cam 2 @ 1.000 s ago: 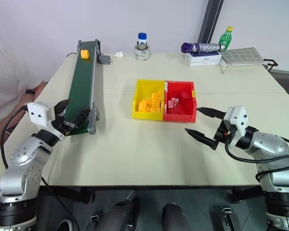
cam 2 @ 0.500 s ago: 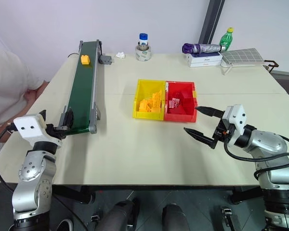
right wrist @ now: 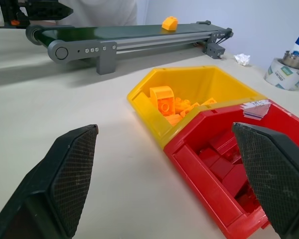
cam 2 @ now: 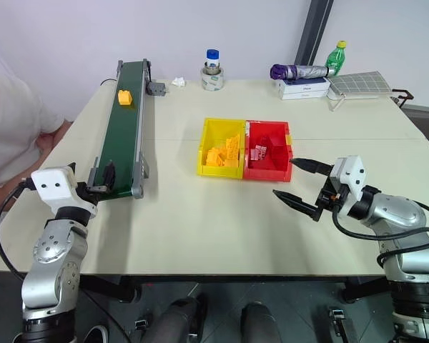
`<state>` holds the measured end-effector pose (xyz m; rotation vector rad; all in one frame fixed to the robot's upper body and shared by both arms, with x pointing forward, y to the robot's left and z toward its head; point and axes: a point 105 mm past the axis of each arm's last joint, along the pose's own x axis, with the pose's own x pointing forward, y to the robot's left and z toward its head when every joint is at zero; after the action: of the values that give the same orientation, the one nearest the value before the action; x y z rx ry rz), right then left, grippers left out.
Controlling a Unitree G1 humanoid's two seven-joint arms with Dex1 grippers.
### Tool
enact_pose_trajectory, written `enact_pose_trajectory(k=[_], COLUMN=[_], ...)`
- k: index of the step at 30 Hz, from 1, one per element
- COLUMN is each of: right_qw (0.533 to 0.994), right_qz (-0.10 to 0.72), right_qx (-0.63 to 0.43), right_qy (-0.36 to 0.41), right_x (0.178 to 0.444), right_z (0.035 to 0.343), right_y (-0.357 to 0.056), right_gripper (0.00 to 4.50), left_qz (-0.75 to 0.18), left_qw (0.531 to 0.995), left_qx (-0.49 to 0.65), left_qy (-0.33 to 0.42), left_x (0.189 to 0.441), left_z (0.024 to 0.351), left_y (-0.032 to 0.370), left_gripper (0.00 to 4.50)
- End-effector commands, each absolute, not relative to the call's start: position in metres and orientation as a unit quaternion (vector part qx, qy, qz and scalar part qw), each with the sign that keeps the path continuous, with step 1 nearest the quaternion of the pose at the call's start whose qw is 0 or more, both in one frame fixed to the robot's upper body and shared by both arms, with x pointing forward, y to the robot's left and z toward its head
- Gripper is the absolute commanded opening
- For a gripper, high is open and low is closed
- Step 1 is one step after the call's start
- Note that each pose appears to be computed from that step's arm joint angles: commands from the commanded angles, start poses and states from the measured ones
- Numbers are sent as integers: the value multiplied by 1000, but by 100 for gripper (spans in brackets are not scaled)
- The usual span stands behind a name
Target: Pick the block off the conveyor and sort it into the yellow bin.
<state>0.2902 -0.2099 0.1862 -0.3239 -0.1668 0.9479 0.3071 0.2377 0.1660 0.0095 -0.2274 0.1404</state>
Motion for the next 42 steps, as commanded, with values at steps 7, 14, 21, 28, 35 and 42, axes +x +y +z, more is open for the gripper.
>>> enact_pose_trajectory(k=[7,14,21,28,35,42], right_qw=[873,874,874,874,876,878], right_qz=[448,446,446,445,442,437], right_qx=[-166,-166,-165,-164,-162,-162], right_qy=[-100,-100,-102,-104,-108,-107], right_x=[289,288,288,288,286,284], right_z=[196,196,197,197,196,196], right_y=[-211,-212,-211,-210,-208,-209], right_gripper=[450,450,450,450,450,450], left_qz=[75,75,76,31,-4,-24], left_qw=[988,988,990,996,998,998], left_qx=[10,10,-2,41,33,43], left_qy=[-137,-136,-118,-74,-60,-49], left_x=[311,312,326,353,383,399], left_z=[180,180,187,192,201,200], left_y=[240,240,247,252,246,241], left_gripper=[446,446,446,446,446,446])
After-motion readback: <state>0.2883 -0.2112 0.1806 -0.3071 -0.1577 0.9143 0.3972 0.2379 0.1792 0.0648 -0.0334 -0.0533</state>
